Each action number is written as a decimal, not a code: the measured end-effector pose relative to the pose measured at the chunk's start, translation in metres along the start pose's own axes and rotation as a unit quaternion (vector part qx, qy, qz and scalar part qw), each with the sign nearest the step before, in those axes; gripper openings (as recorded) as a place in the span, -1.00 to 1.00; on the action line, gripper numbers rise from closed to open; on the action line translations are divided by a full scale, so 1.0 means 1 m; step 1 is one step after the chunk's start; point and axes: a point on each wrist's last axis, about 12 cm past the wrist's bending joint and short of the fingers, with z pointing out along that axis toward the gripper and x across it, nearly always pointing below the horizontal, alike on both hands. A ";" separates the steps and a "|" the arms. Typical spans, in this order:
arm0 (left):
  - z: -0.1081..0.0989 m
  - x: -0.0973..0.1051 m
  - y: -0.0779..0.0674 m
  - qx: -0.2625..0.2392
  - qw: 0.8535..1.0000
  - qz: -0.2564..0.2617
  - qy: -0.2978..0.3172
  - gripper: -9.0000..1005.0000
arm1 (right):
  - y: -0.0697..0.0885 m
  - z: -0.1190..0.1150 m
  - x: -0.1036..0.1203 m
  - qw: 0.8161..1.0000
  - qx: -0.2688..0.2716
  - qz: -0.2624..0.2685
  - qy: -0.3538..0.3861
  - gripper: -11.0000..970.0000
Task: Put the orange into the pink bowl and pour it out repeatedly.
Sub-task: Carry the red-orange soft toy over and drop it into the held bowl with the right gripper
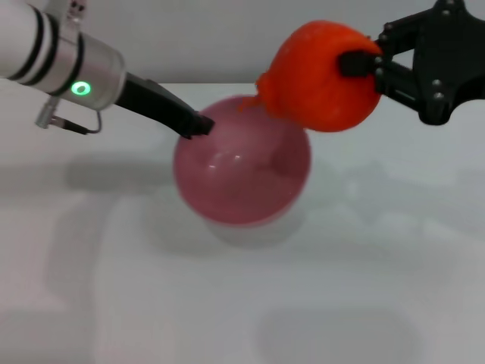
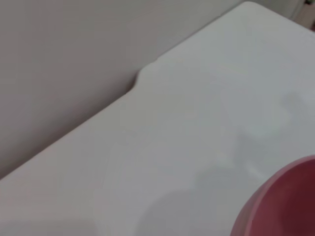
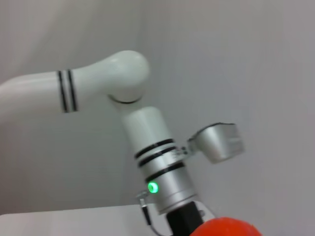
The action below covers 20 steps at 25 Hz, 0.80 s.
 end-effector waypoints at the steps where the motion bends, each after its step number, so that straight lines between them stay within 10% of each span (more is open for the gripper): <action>1: 0.000 0.000 0.000 0.000 1.000 0.000 0.000 -0.90 | -0.002 -0.001 0.004 1.000 0.006 0.003 -0.001 -0.74; 11: 0.030 -0.026 -0.034 0.036 0.998 0.050 -0.006 -0.90 | -0.007 0.004 0.053 0.998 0.000 0.057 0.000 -0.70; 20: 0.032 -0.031 -0.034 0.028 0.998 0.052 -0.011 -0.90 | -0.008 0.002 0.063 0.998 0.012 0.069 0.001 -0.66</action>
